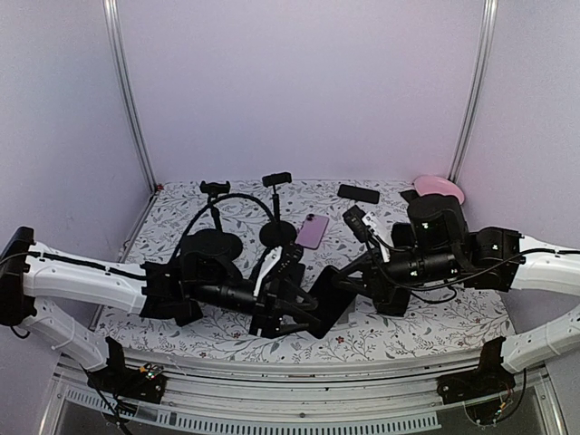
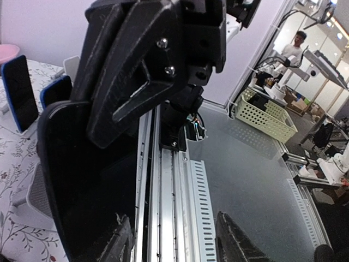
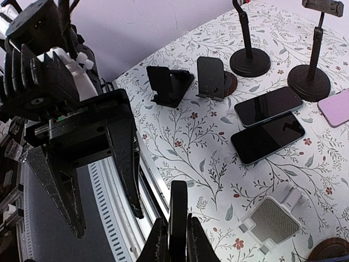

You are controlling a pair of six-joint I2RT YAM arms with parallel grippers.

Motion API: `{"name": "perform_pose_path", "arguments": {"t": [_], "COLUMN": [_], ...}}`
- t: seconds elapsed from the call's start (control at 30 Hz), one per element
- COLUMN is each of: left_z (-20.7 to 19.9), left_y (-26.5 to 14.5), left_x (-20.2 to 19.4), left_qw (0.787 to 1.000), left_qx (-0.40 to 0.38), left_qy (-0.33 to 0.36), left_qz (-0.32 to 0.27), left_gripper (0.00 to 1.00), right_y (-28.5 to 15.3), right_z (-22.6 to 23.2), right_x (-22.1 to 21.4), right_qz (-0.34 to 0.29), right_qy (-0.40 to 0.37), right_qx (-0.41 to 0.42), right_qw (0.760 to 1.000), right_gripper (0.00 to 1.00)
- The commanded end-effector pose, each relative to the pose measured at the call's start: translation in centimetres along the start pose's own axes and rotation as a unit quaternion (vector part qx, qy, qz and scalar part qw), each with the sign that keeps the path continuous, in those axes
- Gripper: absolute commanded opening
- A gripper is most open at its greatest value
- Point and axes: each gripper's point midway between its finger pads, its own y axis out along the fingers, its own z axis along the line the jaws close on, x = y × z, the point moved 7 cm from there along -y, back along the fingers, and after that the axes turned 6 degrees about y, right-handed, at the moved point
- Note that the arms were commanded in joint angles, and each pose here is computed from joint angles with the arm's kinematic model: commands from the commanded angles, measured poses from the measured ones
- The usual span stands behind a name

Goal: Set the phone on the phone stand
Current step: Pass from the right arm to the left

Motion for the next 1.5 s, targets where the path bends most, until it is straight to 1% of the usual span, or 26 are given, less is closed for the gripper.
{"name": "perform_pose_path", "arguments": {"t": [0.0, 0.03, 0.17, 0.3, 0.43, 0.57, 0.63, 0.77, 0.93, 1.03, 1.13, 1.2, 1.23, 1.3, 1.33, 1.37, 1.4, 1.47], "left_z": [0.0, 0.1, 0.4, 1.0, 1.8, 2.4, 2.9, 3.4, 4.0, 3.9, 3.7, 3.7, 3.7, 3.6, 3.8, 3.7, 3.7, 3.9], "left_y": [1.3, 1.5, 1.9, 0.5, -1.0, -0.4, 0.2, 1.4, 2.7, 3.2, 3.6, 3.7, 3.8, 3.9, 3.9, 3.9, 3.8, 3.7], "left_x": [-0.2, -0.2, 0.1, 1.2, 2.0, 2.3, 2.2, 2.0, 1.8, 1.6, 1.3, 1.1, 1.0, 0.9, 0.9, 0.8, 0.8, 0.8], "left_qw": [0.998, 0.998, 0.998, 0.998, 0.998, 0.997, 0.997, 0.995, 0.993, 0.991, 0.99, 0.99, 0.99, 0.99, 0.991, 0.991, 0.992, 0.994], "left_qx": [-0.045, -0.047, -0.056, -0.067, -0.061, -0.067, -0.068, -0.085, -0.103, -0.115, -0.123, -0.124, -0.125, -0.122, -0.117, -0.117, -0.113, -0.097], "left_qy": [0.003, 0.002, 0.004, 0.007, 0.009, 0.008, 0.006, 0.004, -0.005, -0.008, -0.008, -0.01, -0.01, -0.01, -0.009, -0.007, -0.009, -0.007], "left_qz": [0.031, 0.035, 0.038, 0.02, 0.007, 0.023, 0.035, 0.047, 0.06, 0.063, 0.065, 0.067, 0.066, 0.064, 0.061, 0.057, 0.054, 0.04], "left_gripper": [0.48, 0.46, 0.44, 0.43, 0.43, 0.42, 0.4, 0.35, 0.25, 0.21, 0.13, 0.03, 0.0, 0.0, 0.0, 0.0, 0.0, 0.0], "right_y": [-1.3, -1.3, -1.6, -2.1, -2.6, -2.6, -2.5, -2.4, -2.3, -2.2, -2.0, -1.9, -1.9, -1.9, -1.8, -1.8, -1.7, -1.8], "right_z": [1.0, 1.1, 1.1, 1.2, 1.2, 1.4, 1.5, 1.6, 1.7, 1.6, 1.4, 1.3, 1.2, 1.0, 0.9, 0.8, 0.6, 0.0], "right_x": [1.1, 1.0, 0.7, 0.5, 0.1, -0.1, -0.2, -0.3, -0.4, -0.4, -0.5, -0.5, -0.4, -0.4, -0.4, -0.4, -0.3, -0.1], "right_qz": [-0.016, -0.013, -0.004, -0.002, 0.001, 0.006, 0.011, 0.017, 0.021, 0.026, 0.035, 0.037, 0.037, 0.037, 0.036, 0.036, 0.034, 0.024], "right_qy": [-0.022, -0.024, -0.032, -0.037, -0.041, -0.048, -0.053, -0.059, -0.067, -0.069, -0.071, -0.072, -0.071, -0.066, -0.06, -0.056, -0.05, -0.037], "right_qx": [0.025, 0.027, 0.028, 0.029, 0.032, 0.045, 0.048, 0.056, 0.06, 0.056, 0.049, 0.041, 0.037, 0.028, 0.022, 0.017, 0.009, -0.022], "right_qw": [0.999, 0.999, 0.999, 0.999, 0.999, 0.998, 0.997, 0.996, 0.996, 0.996, 0.996, 0.996, 0.996, 0.997, 0.997, 0.998, 0.998, 0.999], "right_gripper": [0.02, 0.02, 0.02, 0.02, 0.02, 0.02, 0.02, 0.02, 0.02, 0.02, 0.02, 0.02, 0.02, 0.02, 0.04, 0.11, 0.32, 0.49]}}
